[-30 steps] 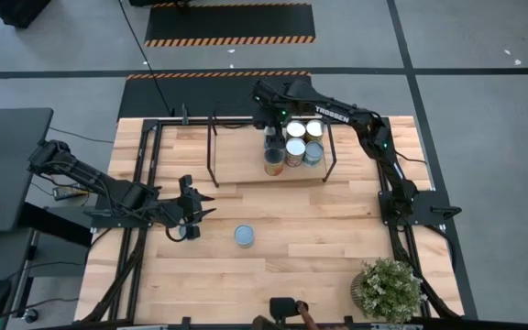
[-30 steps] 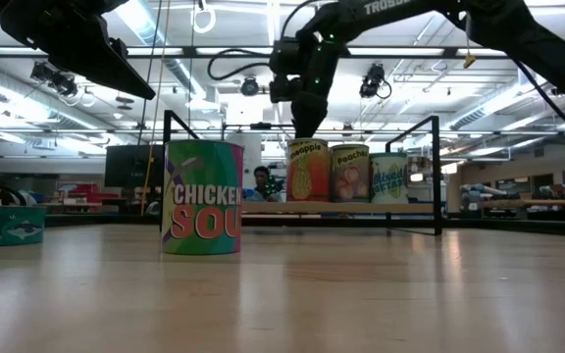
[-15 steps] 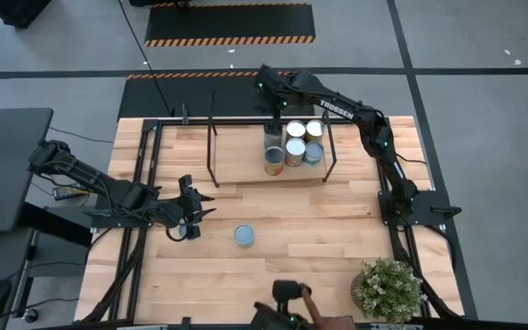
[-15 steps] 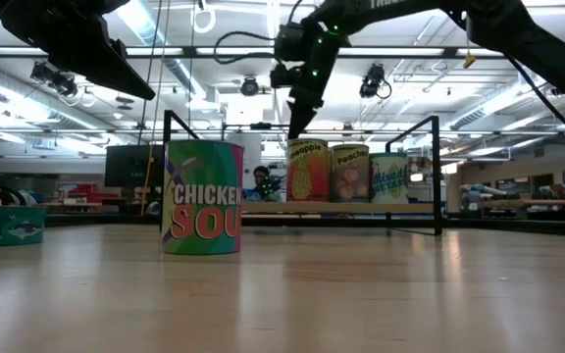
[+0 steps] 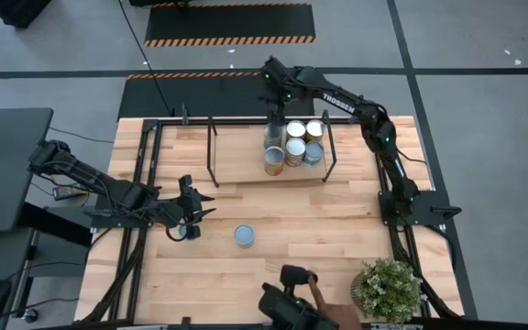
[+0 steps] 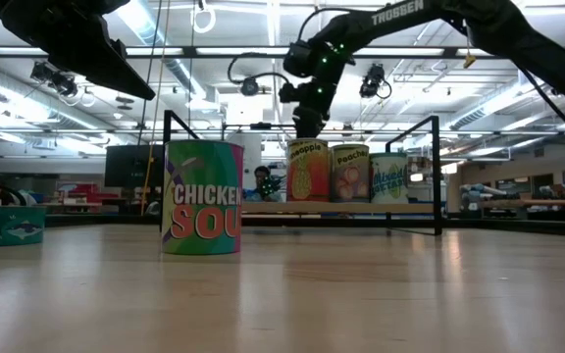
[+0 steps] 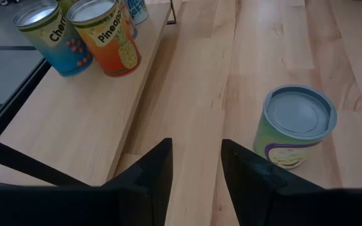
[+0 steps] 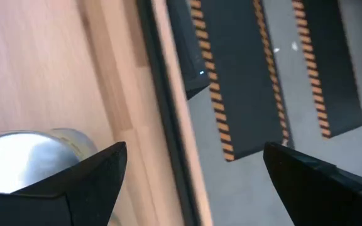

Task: Pick and place cans onto a shelf
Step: Put the canned cherries on the shelf

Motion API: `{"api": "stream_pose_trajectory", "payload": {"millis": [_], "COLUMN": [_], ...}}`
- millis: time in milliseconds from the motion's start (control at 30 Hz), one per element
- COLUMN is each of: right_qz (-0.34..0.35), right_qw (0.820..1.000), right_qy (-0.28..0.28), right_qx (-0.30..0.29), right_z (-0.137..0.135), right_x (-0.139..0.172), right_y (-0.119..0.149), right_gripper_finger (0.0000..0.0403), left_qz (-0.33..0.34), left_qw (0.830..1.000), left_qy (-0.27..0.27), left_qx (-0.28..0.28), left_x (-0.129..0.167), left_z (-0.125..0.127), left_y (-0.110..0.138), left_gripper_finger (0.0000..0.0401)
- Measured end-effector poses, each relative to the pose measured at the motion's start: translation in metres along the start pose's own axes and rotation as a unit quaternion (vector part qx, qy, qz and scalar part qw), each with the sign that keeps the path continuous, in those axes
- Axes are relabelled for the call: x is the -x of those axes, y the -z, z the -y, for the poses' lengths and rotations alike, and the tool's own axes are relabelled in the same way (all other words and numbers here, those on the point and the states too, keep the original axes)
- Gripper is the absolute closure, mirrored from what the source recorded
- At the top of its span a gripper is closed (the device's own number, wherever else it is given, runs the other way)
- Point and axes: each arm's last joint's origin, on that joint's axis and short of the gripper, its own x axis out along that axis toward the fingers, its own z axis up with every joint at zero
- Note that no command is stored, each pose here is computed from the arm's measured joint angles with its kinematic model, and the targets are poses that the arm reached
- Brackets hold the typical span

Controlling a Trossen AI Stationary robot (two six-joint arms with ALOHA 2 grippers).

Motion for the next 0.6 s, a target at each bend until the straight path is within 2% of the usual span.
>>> {"api": "stream_pose_trajectory", "payload": {"millis": [200, 600], "right_qz": [-0.016, -0.031], "right_qw": [1.0, 0.999], "right_qy": [-0.001, -0.029], "right_qx": [0.007, 0.025], "right_z": [-0.009, -0.021], "right_x": [-0.022, -0.021], "right_y": [0.007, 0.007], "right_gripper_finger": [0.0022, 0.0022], "left_qz": [0.0, -0.003], "left_qw": [1.0, 1.0], "left_qy": [0.0, 0.009], "left_qx": [0.0, 0.0], "left_x": [0.0, 0.0], "left_z": [0.0, 0.001], "left_y": [0.0, 0.0], "left_gripper_finger": [0.0259, 0.0259]}}
